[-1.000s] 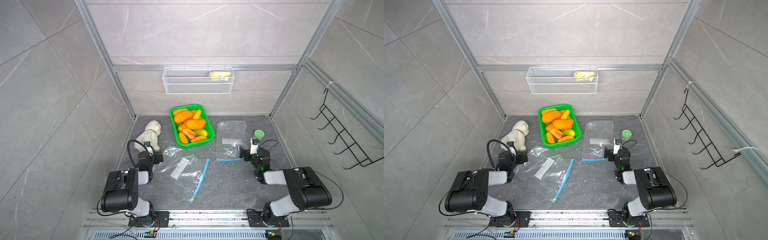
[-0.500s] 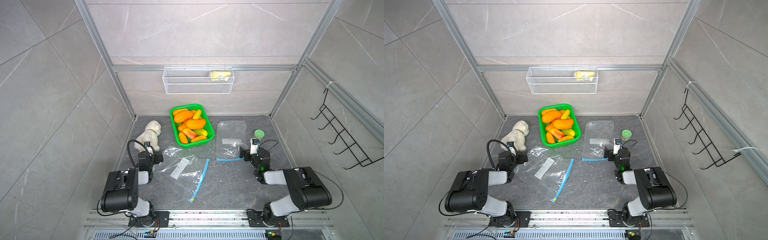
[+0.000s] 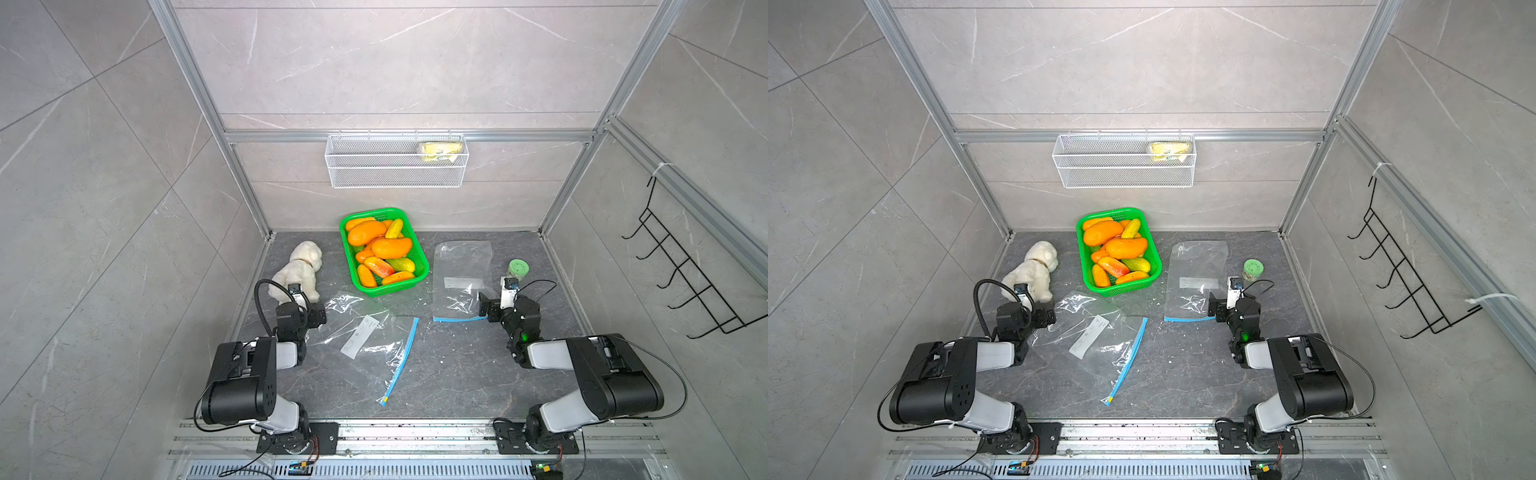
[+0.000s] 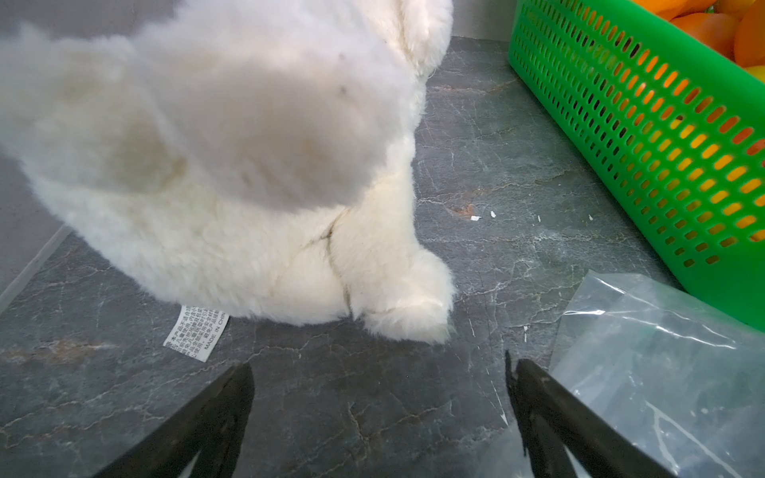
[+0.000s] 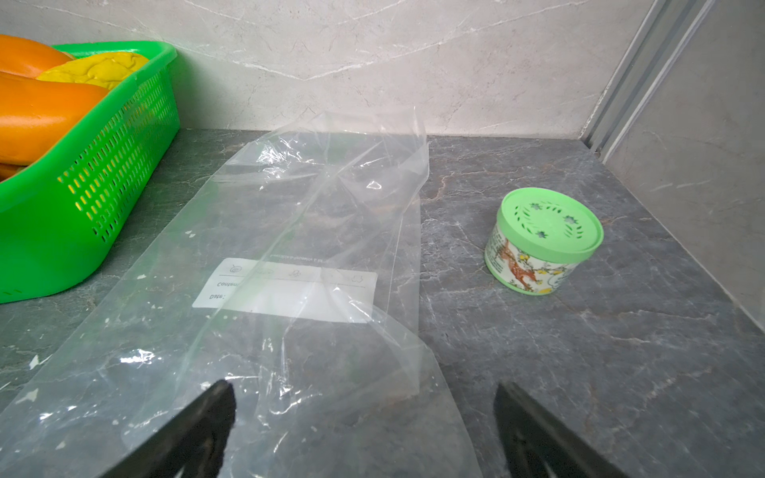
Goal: Place the mango in a zip-top bag and seal the zipper
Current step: Pick up the zipper food storage bag at the center of the board.
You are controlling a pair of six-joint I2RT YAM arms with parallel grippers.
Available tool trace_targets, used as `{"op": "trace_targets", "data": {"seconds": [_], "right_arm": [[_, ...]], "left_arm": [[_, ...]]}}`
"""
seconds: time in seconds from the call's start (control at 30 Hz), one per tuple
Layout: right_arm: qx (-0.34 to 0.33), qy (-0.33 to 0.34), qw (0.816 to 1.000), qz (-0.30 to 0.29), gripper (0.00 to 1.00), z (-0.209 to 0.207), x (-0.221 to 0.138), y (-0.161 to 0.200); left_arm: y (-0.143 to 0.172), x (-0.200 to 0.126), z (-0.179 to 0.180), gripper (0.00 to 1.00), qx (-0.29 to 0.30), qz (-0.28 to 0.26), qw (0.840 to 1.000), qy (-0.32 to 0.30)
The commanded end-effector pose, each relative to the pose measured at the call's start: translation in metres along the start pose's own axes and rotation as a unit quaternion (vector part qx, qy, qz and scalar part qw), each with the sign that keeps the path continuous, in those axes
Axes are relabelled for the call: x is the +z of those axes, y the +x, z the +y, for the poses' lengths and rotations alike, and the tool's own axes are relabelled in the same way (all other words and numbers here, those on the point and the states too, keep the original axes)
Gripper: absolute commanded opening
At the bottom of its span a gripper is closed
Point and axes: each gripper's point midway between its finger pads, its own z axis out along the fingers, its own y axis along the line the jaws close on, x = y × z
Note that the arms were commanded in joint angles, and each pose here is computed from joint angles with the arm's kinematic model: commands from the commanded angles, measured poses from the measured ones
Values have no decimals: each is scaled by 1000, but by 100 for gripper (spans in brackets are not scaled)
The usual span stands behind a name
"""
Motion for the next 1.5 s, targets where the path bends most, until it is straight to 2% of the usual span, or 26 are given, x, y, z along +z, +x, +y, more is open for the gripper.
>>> {"op": "trace_targets", "data": {"seconds": [0.0,0.03,0.1,0.13,0.17,0.2,0.23,0.27,0.3,0.33,0.37,0.4,0.47,0.5,0.57,0.67,0.73,0.77,0.83,0.87,0.97,1.03,1.07,1.23,1.33,1.47], "right_arm": [[-15,15,999,-27,99,-2,-14,-18],[-26,7,999,-34,99,4,-21,-25],[-37,-16,999,-34,99,16,-34,-41],[-1,-11,1000,-28,100,14,-38,-51],[82,28,996,-25,99,-1,-43,-60],[157,48,986,-25,99,-8,-46,-65],[202,15,979,-21,99,2,-46,-72],[203,-50,978,-19,99,24,-45,-81],[209,-112,971,-18,99,45,-46,-89],[227,-169,959,-14,100,64,-46,-94],[245,-205,948,-8,99,76,-46,-96],[265,-236,935,8,99,88,-45,-94],[288,-272,917,47,99,108,-43,-84],[286,-275,916,62,100,116,-43,-78],[264,-255,926,89,100,123,-47,-67],[188,-158,957,156,100,115,-59,-46],[140,-88,970,180,99,101,-72,-42],[131,-79,972,179,99,98,-77,-45],[164,-65,970,167,100,93,-83,-57],[158,-83,969,170,100,99,-85,-60],[142,-132,964,180,99,115,-86,-60],[150,-170,958,176,99,128,-91,-63],[156,-174,957,171,100,129,-92,-65],[151,-147,963,169,100,118,-97,-64],[142,-136,964,177,100,114,-97,-59],[137,-129,963,191,100,113,-95,-49]], "left_arm": [[-55,-10,-3,100,20,-39,999,-18],[-73,-21,-1,100,13,-40,998,-40],[-112,-49,16,100,-93,-74,989,-89],[-128,-67,20,100,-168,-79,978,-96],[-138,-83,15,100,-213,-69,971,-80],[-146,-91,4,100,-225,-58,971,-47],[-153,-97,-18,100,-225,-40,973,13],[-157,-99,-42,100,-222,-23,972,78],[-159,-102,-70,100,-217,-1,963,157],[-157,-106,-100,100,-218,25,948,232],[-149,-109,-123,100,-210,51,940,264],[-133,-113,-149,100,-179,83,942,273],[-104,-124,-189,100,-94,114,958,245],[-90,-133,-211,100,-50,124,959,250],[-65,-144,-237,100,4,151,957,248],[-28,-156,-264,100,72,184,950,239],[-3,-162,-279,100,120,202,942,240],[6,-163,-285,100,133,209,938,242],[25,-165,-296,98,147,227,929,252],[32,-164,-296,96,148,235,928,247],[48,-152,-290,86,149,243,933,220],[57,-139,-283,74,159,247,938,182],[61,-135,-281,72,165,252,938,171],[74,-123,-287,73,165,263,937,160],[77,-121,-289,82,164,266,936,161],[72,-128,-292,86,164,261,937,165]]}}
